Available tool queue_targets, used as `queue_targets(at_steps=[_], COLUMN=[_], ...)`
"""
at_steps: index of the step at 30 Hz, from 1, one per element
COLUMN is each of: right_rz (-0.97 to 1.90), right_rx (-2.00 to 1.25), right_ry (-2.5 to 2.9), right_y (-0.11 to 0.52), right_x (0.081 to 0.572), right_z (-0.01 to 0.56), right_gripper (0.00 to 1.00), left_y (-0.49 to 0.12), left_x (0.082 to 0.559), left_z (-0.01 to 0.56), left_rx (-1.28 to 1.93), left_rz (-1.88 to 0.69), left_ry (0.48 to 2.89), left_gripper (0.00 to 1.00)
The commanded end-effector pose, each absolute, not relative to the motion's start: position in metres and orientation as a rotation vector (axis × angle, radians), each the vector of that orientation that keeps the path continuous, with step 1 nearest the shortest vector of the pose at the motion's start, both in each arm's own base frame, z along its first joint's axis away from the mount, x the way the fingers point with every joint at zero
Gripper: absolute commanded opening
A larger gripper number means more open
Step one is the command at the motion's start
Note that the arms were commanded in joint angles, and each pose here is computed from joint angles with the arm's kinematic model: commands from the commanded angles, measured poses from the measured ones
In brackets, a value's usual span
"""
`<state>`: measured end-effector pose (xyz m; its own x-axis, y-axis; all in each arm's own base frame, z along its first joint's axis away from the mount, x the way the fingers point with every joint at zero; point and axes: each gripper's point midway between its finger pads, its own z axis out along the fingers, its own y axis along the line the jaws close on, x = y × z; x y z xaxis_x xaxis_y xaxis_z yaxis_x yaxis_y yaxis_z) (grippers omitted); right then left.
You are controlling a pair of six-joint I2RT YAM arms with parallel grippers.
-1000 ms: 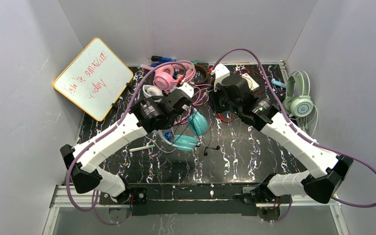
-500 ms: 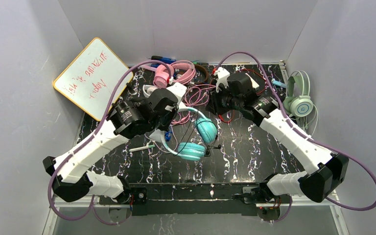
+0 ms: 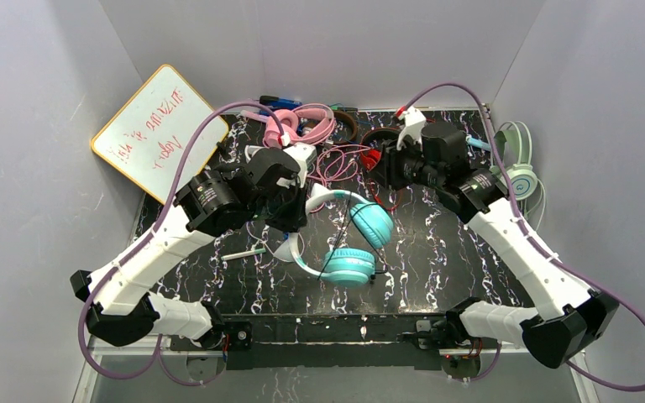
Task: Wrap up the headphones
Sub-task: Wrap the headphones cable around the headphones.
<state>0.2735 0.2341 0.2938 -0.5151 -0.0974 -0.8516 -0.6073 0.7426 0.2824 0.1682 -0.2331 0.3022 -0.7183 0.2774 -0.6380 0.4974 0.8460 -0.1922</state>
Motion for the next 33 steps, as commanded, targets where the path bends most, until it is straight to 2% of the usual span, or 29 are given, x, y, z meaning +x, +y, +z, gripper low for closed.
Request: queue_targets(at_steps=[1,8,15,21,24,25,28,30,33], right_rz=[0.609,0.445,0.509,0.619,0.704,0.729,0.826,0.896,0.977], right_rx=[-0.384,-0.181,-0.14,-0.185,-0.261,-0.28,-0.353,-0.397,-0.449], right_ry=[2.025,2.06,1.987,1.875,1.877,1.881,1.879,1.846,1.77], right_y=[0.203,0.157,0.15,0.152,0.165,0.169,0.184,0.194,0.208], right_x=[0.284,0.292,0.271,0.244,0.231,0.229,0.22,0.216,0.215], right_z=[0.302,0.291,0.292,0.299,0.288,0.285,0.272,0.271,0.274], right_gripper=[0.36,0.34,0.34,0.43,0.52,0.57,0.84,0.97,0.99], left_y=[-0.259,-0.255,-0.249,-0.241,-0.241,-0.24,-0.236,-0.236,-0.235], left_x=[0.154,0.169,0.192,0.215,0.221,0.222,0.226,0.228,0.23], left_z=[0.326,0.336,0.345,0.348,0.357,0.359,0.365,0.369,0.374], left_rx=[0.499,0.394,0.266,0.193,0.189,0.188,0.186,0.181,0.176], left_rz=[-0.725,-0.678,-0.681,-0.72,-0.71,-0.698,-0.668,-0.664,-0.666], left_ry=[2.385,2.399,2.402,2.427,2.41,2.41,2.409,2.403,2.391], left_gripper=[0.0,0.0,0.0,0.0,0.0,0.0,0.0,0.0,0.0])
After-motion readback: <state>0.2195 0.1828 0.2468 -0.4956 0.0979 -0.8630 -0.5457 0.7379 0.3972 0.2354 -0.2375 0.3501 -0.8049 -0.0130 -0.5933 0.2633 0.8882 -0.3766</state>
